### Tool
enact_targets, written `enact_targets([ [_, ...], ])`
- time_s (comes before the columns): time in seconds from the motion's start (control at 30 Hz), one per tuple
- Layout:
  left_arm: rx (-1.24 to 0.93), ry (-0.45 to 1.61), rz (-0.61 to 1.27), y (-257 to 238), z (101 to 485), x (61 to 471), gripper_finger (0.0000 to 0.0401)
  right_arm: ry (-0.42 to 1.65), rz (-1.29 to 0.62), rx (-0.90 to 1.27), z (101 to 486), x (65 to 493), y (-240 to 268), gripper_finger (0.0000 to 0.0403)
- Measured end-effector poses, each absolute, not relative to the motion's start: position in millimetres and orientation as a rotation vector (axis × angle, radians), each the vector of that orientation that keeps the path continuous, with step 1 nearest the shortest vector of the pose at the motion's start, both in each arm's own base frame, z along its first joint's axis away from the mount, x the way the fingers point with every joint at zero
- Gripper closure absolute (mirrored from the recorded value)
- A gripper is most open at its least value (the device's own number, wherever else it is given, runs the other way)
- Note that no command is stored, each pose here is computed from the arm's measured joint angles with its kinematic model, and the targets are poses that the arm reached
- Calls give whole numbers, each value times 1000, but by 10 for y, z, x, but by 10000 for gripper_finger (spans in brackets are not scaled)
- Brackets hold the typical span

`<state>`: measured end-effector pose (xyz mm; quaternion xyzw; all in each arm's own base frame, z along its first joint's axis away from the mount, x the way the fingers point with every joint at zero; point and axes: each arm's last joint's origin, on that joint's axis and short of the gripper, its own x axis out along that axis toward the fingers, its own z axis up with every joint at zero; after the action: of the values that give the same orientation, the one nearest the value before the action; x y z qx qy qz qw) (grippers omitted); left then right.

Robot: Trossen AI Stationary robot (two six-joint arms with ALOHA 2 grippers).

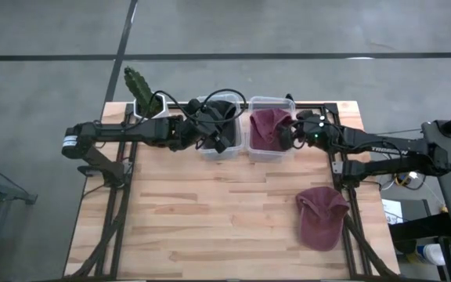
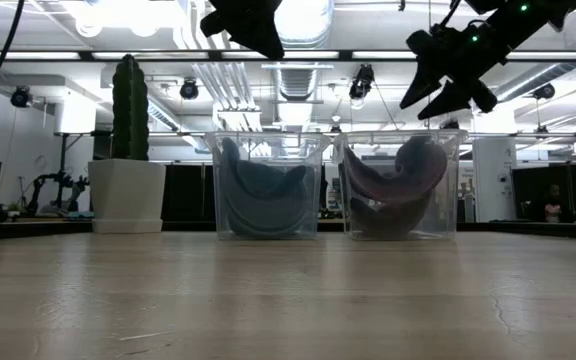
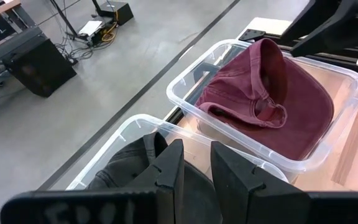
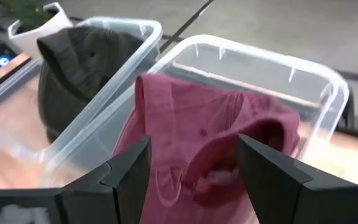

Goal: Pick & Place hat
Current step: Put the pink cap into the right transparent bin

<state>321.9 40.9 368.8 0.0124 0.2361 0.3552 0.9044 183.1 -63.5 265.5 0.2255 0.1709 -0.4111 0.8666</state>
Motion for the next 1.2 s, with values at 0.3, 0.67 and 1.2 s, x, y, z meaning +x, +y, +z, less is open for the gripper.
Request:
enact_targets([
  [0.3, 20, 496, 686, 398, 3685, 3226, 327, 470, -743, 599, 2669, 1563, -478, 179],
  [0.67, -53, 493, 593, 364, 3678, 3242, 327, 597, -406, 712, 2688, 1468, -101, 179],
  [1.2, -180, 477, 526, 304, 3672, 3256, 327, 1060, -332, 1054, 2486, 1225, 268, 179],
])
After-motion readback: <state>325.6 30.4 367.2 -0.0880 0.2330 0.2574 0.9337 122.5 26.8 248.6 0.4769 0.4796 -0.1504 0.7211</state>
